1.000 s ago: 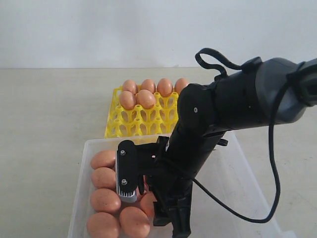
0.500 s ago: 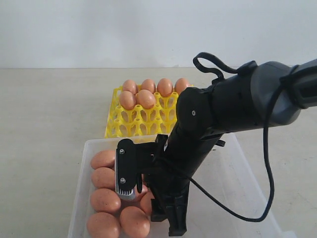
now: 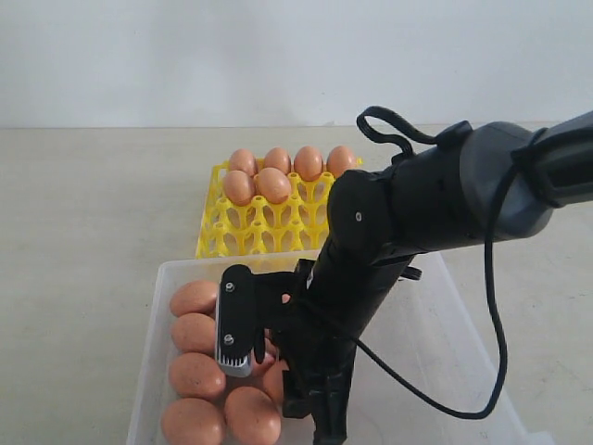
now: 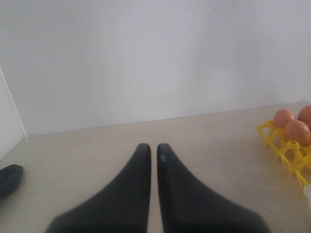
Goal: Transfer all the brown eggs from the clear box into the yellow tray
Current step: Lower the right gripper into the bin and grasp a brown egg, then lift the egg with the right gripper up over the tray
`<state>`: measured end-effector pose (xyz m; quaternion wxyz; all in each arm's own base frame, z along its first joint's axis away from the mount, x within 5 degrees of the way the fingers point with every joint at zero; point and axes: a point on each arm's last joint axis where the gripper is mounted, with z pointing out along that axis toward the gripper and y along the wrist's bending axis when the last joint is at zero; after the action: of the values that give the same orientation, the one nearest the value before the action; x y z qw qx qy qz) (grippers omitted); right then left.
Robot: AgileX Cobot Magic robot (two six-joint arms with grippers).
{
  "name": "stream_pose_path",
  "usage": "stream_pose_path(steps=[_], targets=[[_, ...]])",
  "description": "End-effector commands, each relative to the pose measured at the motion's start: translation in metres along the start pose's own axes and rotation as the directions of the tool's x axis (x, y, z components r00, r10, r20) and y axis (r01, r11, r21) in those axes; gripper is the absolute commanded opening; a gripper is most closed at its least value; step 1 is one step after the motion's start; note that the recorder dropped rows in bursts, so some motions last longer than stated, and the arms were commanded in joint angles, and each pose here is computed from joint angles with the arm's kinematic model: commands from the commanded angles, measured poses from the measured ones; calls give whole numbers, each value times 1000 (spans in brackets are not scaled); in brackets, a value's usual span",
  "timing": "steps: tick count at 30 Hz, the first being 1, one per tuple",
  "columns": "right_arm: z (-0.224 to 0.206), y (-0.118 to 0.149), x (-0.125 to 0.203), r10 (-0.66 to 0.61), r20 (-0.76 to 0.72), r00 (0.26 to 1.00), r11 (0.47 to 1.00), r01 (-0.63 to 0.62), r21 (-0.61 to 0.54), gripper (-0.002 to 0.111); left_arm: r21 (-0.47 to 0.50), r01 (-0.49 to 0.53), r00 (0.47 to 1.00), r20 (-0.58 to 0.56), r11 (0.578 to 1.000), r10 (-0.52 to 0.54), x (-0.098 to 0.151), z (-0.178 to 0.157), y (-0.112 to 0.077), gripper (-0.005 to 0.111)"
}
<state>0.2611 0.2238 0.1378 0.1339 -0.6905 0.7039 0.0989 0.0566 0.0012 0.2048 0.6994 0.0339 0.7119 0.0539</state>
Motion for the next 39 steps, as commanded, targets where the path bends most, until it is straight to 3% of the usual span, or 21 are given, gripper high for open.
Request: stream_pose_path(steps=[1,8,13,15,17,19,21,24,26,28,29,31,32,34,37,39], targets=[[-2,6,1,130,-21,991,990,-131,-49,0,7,0,1000,1,1000,0,1,0,-1,4],[-19,6,-3,441,12,898,898,-441,-7,0,7,0,1000,1,1000,0,1,0,-1,4],[-48,7,-3,568,256,782,789,-606,102,0,7,0,1000,1,1000,0,1,0,-1,4],[-65,20,9,593,406,695,712,-688,140,0,7,0,1000,1,1000,0,1,0,-1,4],[-77,37,32,595,547,589,603,-777,180,0,7,0,1000,1,1000,0,1,0,-1,4],[-86,54,71,549,728,411,377,-899,222,0,7,0,1000,1,1000,0,1,0,-1,4],[-100,64,96,410,874,262,206,-960,191,0,7,0,1000,1,1000,0,1,0,-1,4],[-125,65,107,164,969,183,98,-981,169,0,7,0,1000,1,1000,0,1,0,-1,4],[-151,62,109,-105,984,143,18,-989,146,0,7,0,1000,1,1000,0,1,0,-1,4],[-168,52,100,-176,984,21,-2,-1000,21,0,7,0,1000,1,1000,0,1,0,-1,4],[-171,47,95,-187,982,-26,7,-1000,-25,0,7,0,1000,1,1000,0,1,0,-1,4],[-182,30,83,-233,954,-187,32,-982,-185,0,7,0,1000,1,1000,0,1,0,-1,4],[-189,13,78,-237,915,-326,47,-945,-324,0,7,0,1000,1,1000,0,1,0,-1,4],[-195,-26,72,-179,866,-468,94,-884,-458,0,7,0,1000,1,1000,0,1,0,-1,4],[-193,-74,74,-43,892,-449,224,-875,-430,0,7,0,1000,1,1000,0,1,0,-1,4],[-190,-102,76,75,908,-413,372,-833,-410,0,7,0,1000,1,1000,0,1,0,-1,4]])
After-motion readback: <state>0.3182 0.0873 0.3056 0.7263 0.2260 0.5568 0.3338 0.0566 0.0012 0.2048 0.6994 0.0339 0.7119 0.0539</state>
